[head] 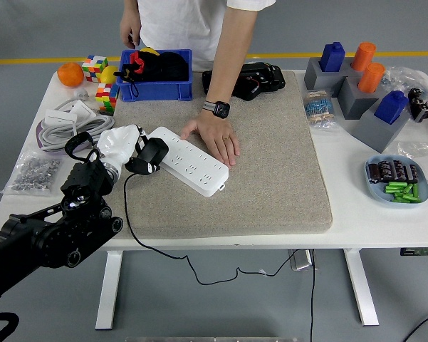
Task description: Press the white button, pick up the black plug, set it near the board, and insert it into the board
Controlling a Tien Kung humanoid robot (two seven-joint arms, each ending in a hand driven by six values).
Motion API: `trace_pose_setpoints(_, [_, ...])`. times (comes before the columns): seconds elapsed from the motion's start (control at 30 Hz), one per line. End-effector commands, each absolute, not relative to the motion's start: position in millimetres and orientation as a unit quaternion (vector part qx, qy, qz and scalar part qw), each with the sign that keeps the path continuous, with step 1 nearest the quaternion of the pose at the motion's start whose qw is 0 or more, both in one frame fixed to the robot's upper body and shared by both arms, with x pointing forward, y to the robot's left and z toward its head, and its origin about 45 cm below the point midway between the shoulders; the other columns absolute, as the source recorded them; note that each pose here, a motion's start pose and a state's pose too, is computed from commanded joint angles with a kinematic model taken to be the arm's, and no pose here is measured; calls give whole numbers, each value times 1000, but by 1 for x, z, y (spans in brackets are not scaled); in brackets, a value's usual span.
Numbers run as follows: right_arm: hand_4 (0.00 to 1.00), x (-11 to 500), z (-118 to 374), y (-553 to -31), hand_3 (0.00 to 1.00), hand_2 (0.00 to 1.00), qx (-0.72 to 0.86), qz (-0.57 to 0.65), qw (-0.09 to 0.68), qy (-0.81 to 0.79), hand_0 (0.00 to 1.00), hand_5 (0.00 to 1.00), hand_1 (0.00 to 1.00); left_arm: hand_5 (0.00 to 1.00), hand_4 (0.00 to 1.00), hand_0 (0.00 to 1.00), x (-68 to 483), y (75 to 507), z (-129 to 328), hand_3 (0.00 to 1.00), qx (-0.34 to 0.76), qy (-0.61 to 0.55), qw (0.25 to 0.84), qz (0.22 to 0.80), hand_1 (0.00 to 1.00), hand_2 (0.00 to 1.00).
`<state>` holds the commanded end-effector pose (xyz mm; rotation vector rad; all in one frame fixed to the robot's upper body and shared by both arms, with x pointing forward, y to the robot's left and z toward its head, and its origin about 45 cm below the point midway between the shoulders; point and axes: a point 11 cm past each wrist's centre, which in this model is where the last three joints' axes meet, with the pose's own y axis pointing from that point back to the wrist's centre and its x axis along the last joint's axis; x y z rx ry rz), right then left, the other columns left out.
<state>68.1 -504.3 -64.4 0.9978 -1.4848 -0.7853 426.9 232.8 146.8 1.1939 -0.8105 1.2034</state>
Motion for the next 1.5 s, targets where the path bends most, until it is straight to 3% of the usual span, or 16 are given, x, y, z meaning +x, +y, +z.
trace_pose_setpoints(0.37, [669, 67, -64, -505, 627, 650, 423, -333, 561, -629, 643, 400, 610, 2, 561, 102, 431, 235, 148, 398, 535, -338, 581, 512, 182, 239])
trace_pose_setpoints(1.2, [669, 67, -64, -505, 627, 651, 423, -333, 562, -629, 643, 402, 610, 2, 614, 103, 434, 227, 157, 437, 540, -335, 584, 504, 188, 245])
trace_pose_setpoints(1.4, [668, 67, -64, -505, 627, 650, 422, -333, 561, -629, 644, 401, 610, 2, 631, 104, 435, 226, 159, 471, 537, -334, 587, 505, 192, 252])
trace_pose_setpoints(1.43, [669, 67, -64, -505, 626, 651, 422, -333, 561, -629, 643, 401, 610, 2, 708, 103, 435, 225, 159, 506, 536, -334, 587, 506, 201, 275])
trace_pose_setpoints(1.5, [669, 68, -64, -506, 626, 651, 423, -332, 561, -630, 643, 401, 610, 2, 708, 103, 436, 224, 160, 506, 534, -335, 588, 507, 201, 275])
